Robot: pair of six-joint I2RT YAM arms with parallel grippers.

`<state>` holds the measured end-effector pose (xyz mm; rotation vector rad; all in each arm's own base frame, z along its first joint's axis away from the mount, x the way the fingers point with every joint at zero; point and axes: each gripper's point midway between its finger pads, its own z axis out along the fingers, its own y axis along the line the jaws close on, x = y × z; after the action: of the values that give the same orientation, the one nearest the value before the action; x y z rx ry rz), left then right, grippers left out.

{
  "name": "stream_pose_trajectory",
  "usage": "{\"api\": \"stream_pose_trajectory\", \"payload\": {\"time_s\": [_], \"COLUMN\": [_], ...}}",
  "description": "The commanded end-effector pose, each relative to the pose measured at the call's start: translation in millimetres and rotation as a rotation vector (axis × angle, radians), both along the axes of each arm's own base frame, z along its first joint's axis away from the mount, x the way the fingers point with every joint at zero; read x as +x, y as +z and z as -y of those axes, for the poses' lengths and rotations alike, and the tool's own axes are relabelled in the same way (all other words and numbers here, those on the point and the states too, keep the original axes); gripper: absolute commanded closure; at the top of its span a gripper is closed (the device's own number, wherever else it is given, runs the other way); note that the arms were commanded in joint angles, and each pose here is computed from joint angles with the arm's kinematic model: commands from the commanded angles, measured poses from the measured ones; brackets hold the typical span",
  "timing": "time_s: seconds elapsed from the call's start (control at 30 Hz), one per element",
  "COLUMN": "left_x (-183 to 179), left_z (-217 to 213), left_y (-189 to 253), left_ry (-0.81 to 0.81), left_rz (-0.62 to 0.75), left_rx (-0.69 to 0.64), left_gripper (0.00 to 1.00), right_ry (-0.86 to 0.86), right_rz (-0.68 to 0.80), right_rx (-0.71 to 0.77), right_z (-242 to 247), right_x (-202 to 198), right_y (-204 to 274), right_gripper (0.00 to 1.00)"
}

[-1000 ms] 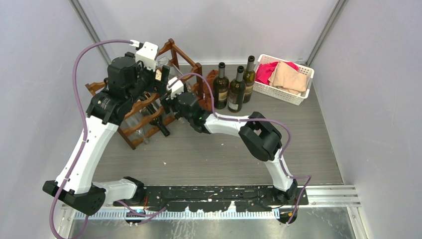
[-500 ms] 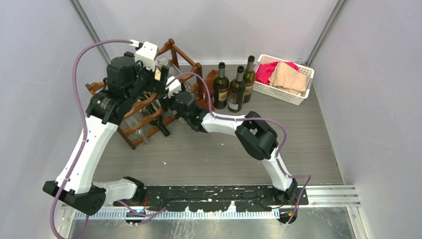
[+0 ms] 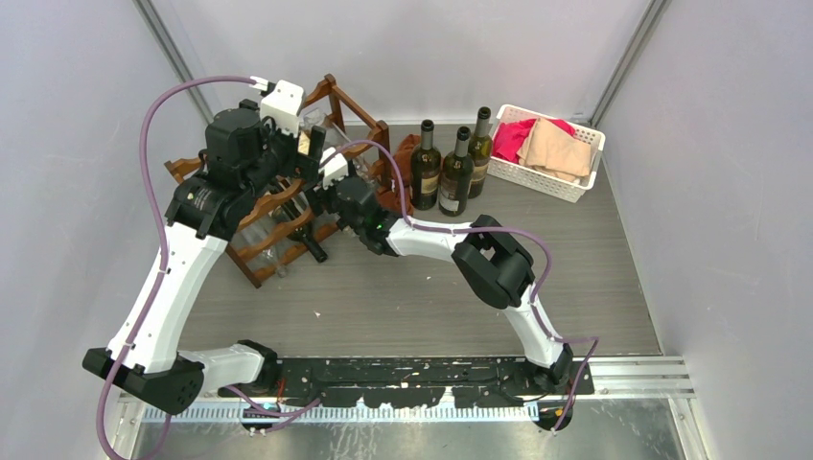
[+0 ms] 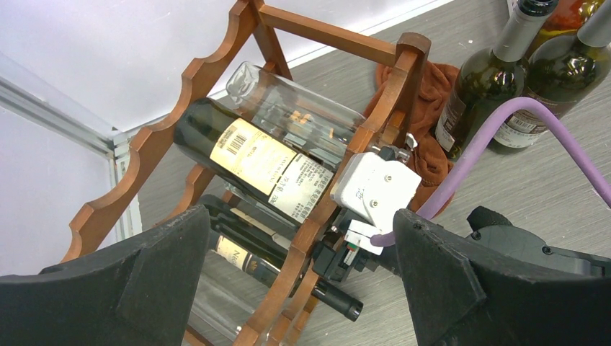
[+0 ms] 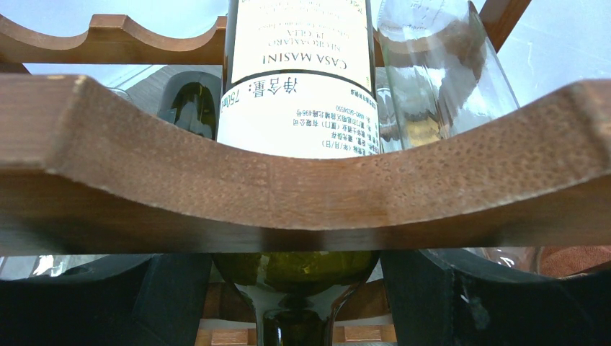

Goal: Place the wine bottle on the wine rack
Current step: Place the wine bottle in the wine rack.

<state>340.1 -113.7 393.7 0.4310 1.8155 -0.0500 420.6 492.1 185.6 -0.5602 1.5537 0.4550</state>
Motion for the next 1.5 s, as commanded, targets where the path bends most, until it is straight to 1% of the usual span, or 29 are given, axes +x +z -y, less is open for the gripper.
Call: {"api": "stream_pose_trajectory", "payload": {"time_s": [0.0, 0.2, 0.4, 0.6, 1.07, 1.33, 1.47], "left_x": [-3.9, -5.6, -7.0, -7.9, -7.6, -7.7, -7.3], "left_z": [-3.0, -3.6, -4.1, -4.2, -2.4, -1.5, -1.1], "left_y": [26.4, 27.3, 27.4, 29.4, 30.7, 32.0, 32.3], "left_ry": [-0.004, -0.004, -0.003, -0.004, -0.01, -0.015, -0.016], "left_rz": [0.081, 0.085, 0.087, 0.094, 0.099, 0.103, 0.105], "left_rx": [-0.03, -0.033, -0.035, -0.04, -0.05, -0.054, -0.055], "left_gripper": [0.04, 0.04, 0.04, 0.04, 0.04, 0.04, 0.04], "right_ry": [-0.003, -0.005, -0.005, -0.006, -0.005, -0.011, -0.012], "right_rz": [0.207, 0.203, 0.191, 0.174, 0.152, 0.139, 0.138], "right_rx": [0.277, 0.275, 0.27, 0.273, 0.261, 0.263, 0.264], "right_z": [-7.0, -5.2, -3.8, -1.6, 1.9, 4.3, 5.3], "right_x": [5.8, 4.8, 3.7, 2.0, -1.5, -1.9, -2.9], "right_y": [111.2, 109.4, 104.8, 101.9, 94.5, 93.0, 94.6], "right_gripper": [0.47, 0.4, 0.38, 0.34, 0.29, 0.29, 0.27]}}
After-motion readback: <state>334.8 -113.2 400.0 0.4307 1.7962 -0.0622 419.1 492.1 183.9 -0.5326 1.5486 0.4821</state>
